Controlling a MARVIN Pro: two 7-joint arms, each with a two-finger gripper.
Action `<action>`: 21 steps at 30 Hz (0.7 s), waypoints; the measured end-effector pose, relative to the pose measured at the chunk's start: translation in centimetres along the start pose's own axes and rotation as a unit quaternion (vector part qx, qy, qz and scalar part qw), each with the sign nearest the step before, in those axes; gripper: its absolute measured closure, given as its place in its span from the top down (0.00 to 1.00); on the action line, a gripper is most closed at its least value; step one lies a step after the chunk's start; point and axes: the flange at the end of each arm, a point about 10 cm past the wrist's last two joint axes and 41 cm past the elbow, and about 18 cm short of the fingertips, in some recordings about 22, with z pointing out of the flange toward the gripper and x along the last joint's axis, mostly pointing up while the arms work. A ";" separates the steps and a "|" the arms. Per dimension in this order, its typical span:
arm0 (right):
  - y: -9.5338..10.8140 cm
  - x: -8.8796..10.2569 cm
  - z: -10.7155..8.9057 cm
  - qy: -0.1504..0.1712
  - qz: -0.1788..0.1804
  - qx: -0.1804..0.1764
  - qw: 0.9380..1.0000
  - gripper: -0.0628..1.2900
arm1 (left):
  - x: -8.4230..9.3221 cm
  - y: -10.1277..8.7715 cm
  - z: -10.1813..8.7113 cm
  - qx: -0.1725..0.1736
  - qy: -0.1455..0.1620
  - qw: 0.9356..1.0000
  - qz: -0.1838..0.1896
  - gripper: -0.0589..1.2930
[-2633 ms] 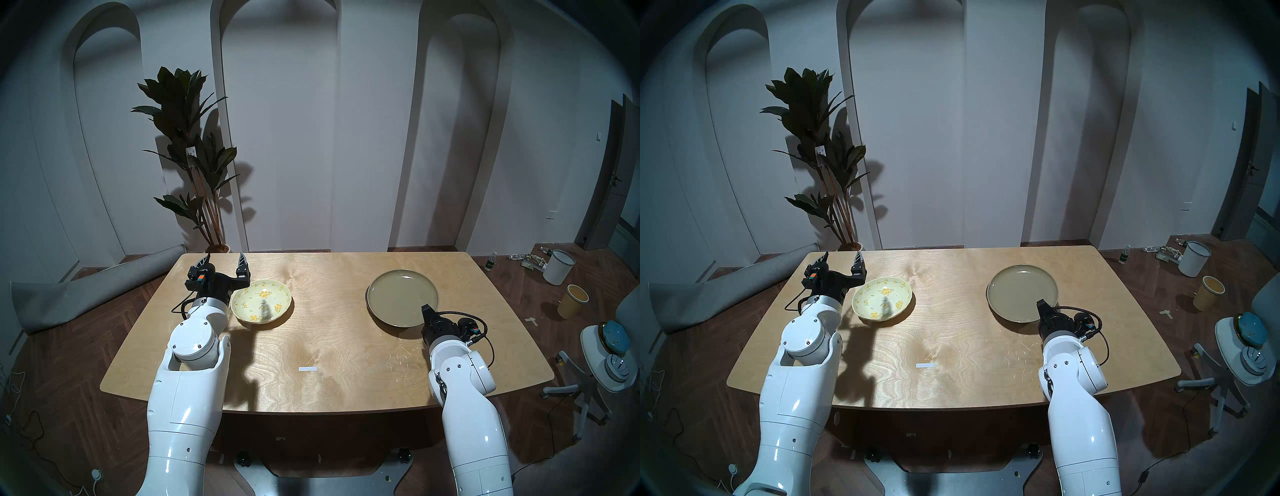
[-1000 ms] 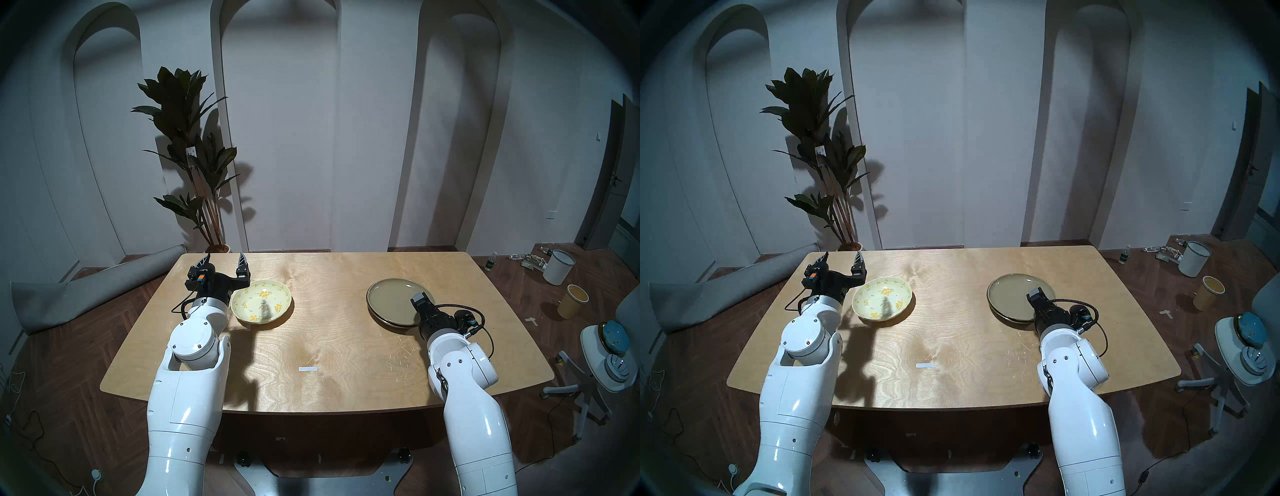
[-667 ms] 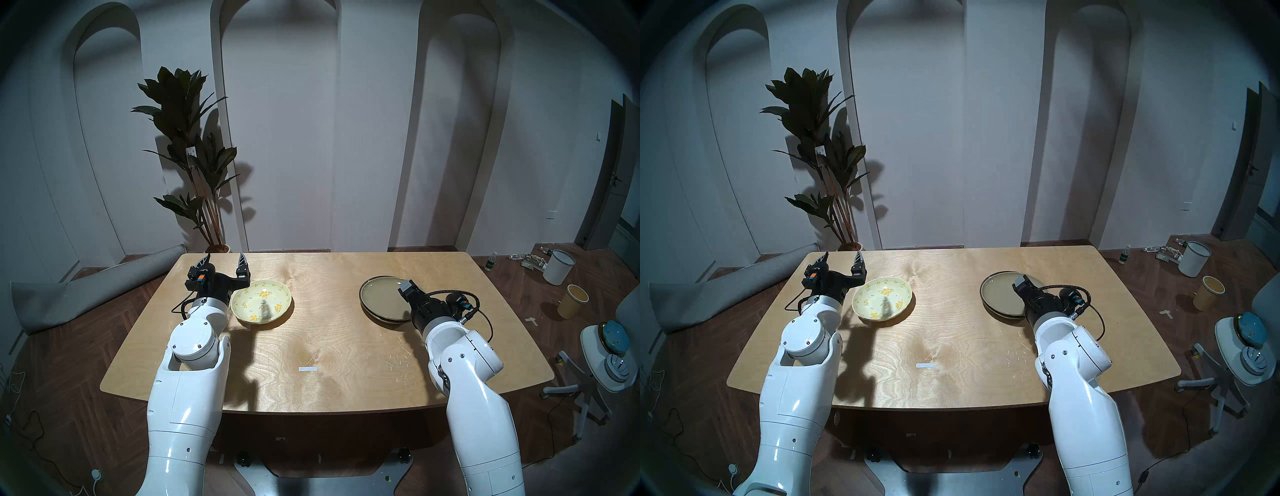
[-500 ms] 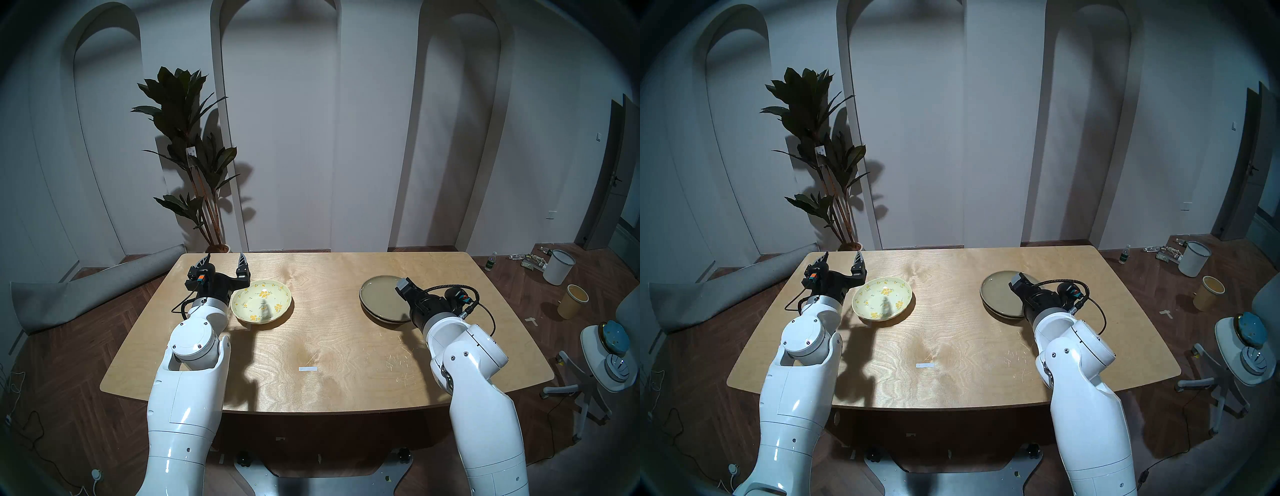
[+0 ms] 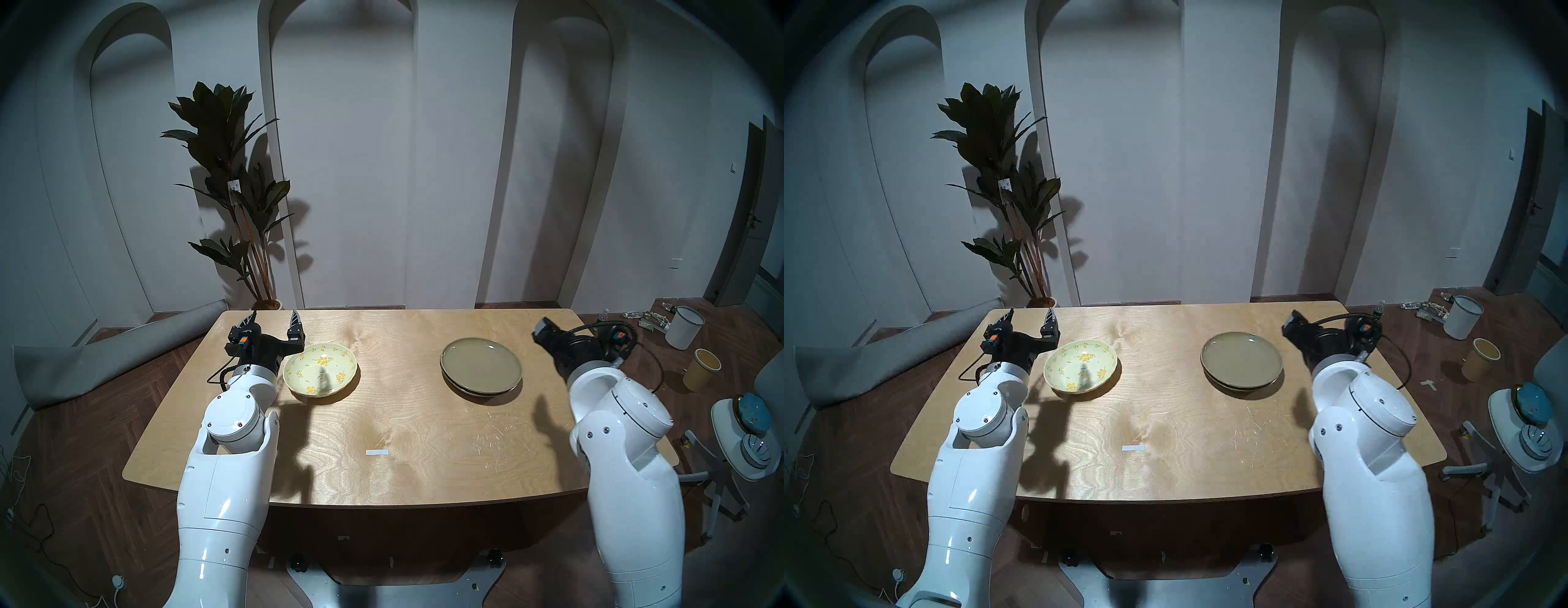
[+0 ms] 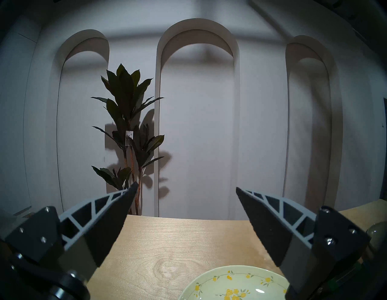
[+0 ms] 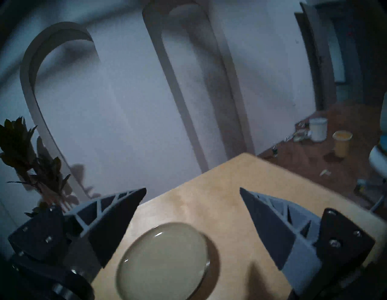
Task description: Stack the plates into one stack
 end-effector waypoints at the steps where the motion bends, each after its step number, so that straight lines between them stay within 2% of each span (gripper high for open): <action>1: 0.5 0.2 -0.1 0.008 -0.012 -0.007 1.000 0.94 | 0.0 0.1 0.0 -0.003 0.000 1.000 0.000 0.97; 5: 2.8 0.8 -0.4 0.040 -0.077 -0.033 0.996 0.94 | -0.1 0.5 -0.1 -0.015 -0.001 1.000 0.002 0.97; 8: 4.0 1.0 -0.4 0.059 -0.112 -0.044 0.991 0.94 | -0.2 0.8 -0.1 -0.020 -0.002 1.000 0.002 0.97; 12: 6.7 0.4 0.3 0.079 -0.163 -0.060 0.982 0.94 | -0.4 1.1 -0.4 -0.027 -0.004 1.000 0.002 0.97; 17: 9.8 -0.7 1.7 0.081 -0.194 -0.068 0.975 0.94 | -0.7 1.6 -0.9 -0.034 -0.006 0.999 0.001 0.97; 21: 11.9 -1.3 3.2 0.085 -0.209 -0.060 0.972 0.94 | -1.0 2.1 -1.4 -0.037 -0.007 0.999 -0.002 0.97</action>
